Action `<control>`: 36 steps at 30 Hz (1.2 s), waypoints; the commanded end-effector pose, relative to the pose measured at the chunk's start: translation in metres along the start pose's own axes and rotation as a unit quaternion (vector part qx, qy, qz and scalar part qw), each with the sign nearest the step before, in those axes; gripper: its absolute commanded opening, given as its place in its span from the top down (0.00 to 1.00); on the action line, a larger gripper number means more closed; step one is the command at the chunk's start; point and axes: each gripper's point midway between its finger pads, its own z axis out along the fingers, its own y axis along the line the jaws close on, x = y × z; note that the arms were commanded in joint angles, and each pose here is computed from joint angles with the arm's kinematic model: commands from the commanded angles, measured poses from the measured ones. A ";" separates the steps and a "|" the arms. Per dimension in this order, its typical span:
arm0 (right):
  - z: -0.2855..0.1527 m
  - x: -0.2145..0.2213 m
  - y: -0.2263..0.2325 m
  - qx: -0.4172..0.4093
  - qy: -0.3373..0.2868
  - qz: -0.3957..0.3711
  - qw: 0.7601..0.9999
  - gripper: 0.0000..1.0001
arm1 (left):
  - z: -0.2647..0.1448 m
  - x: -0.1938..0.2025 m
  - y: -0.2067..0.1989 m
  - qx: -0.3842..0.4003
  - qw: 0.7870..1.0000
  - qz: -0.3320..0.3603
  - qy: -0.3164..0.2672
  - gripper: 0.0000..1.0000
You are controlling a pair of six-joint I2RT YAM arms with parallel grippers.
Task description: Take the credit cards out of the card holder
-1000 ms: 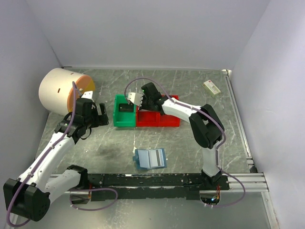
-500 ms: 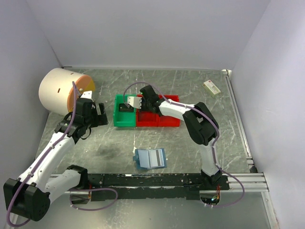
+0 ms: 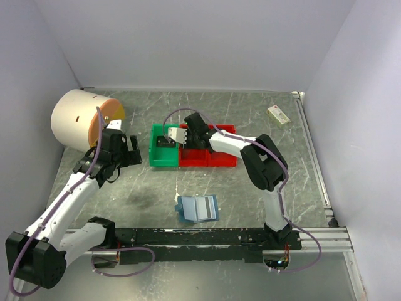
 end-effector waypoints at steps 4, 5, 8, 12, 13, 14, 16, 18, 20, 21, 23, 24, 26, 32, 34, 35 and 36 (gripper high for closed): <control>-0.010 0.001 -0.001 -0.005 0.008 0.020 1.000 0.57 | -0.004 -0.006 0.000 -0.003 1.000 0.003 -0.005 0.00; -0.010 0.002 -0.001 -0.003 0.011 0.021 1.000 0.56 | -0.004 -0.006 0.000 -0.004 1.000 0.003 -0.005 0.00; -0.009 0.003 -0.003 0.005 0.018 0.023 1.000 0.56 | -0.004 -0.005 0.000 -0.002 1.000 0.002 -0.004 0.00; -0.010 0.003 -0.004 0.008 0.020 0.026 0.999 0.55 | -0.004 -0.005 0.000 -0.002 1.000 0.002 -0.003 0.00; -0.011 0.002 -0.004 0.008 0.018 0.026 0.999 0.55 | -0.004 -0.005 0.000 -0.002 1.000 0.002 -0.003 0.00; -0.011 0.000 -0.004 0.009 0.017 0.026 0.999 0.55 | -0.004 -0.004 0.000 -0.001 1.000 0.002 -0.002 0.00; -0.013 -0.003 -0.005 0.012 0.013 0.026 1.000 0.54 | -0.004 -0.004 -0.001 0.000 1.000 0.003 0.000 0.00; -0.015 -0.006 -0.007 0.015 0.007 0.029 0.999 0.54 | -0.004 -0.004 -0.001 0.001 1.000 0.002 -0.001 0.00; -0.017 -0.010 -0.008 0.016 -0.002 0.035 0.999 0.47 | -0.004 -0.004 -0.001 0.001 1.000 0.002 0.000 0.00; -0.018 -0.012 -0.010 0.017 -0.007 0.038 0.999 0.46 | -0.004 -0.003 -0.001 0.002 1.000 0.003 0.001 0.00; -0.020 -0.015 -0.012 0.025 -0.014 0.046 0.999 0.46 | -0.004 -0.002 -0.002 0.004 1.000 0.002 0.001 0.00; -0.020 -0.015 -0.013 0.029 -0.015 0.050 0.998 0.46 | -0.004 -0.003 -0.003 0.006 1.000 0.002 0.001 0.00; -0.030 -0.020 -0.024 0.053 -0.026 0.060 0.996 0.45 | -0.005 -0.001 -0.003 0.007 1.000 0.002 0.003 0.00; -0.069 -0.039 -0.052 0.127 -0.086 0.175 0.972 0.45 | -0.009 -0.004 -0.003 0.007 1.000 -0.001 -0.008 0.00; -0.089 -0.045 -0.058 0.152 -0.123 0.244 0.950 0.45 | -0.011 -0.007 -0.006 0.014 1.000 -0.006 -0.012 0.00; -0.099 -0.048 -0.057 0.156 -0.141 0.285 0.935 0.45 | -0.013 -0.008 -0.010 0.025 1.000 -0.012 -0.015 0.00; -0.110 -0.050 -0.055 0.154 -0.159 0.330 0.918 0.44 | -0.015 -0.009 -0.017 0.046 0.999 -0.019 -0.015 0.00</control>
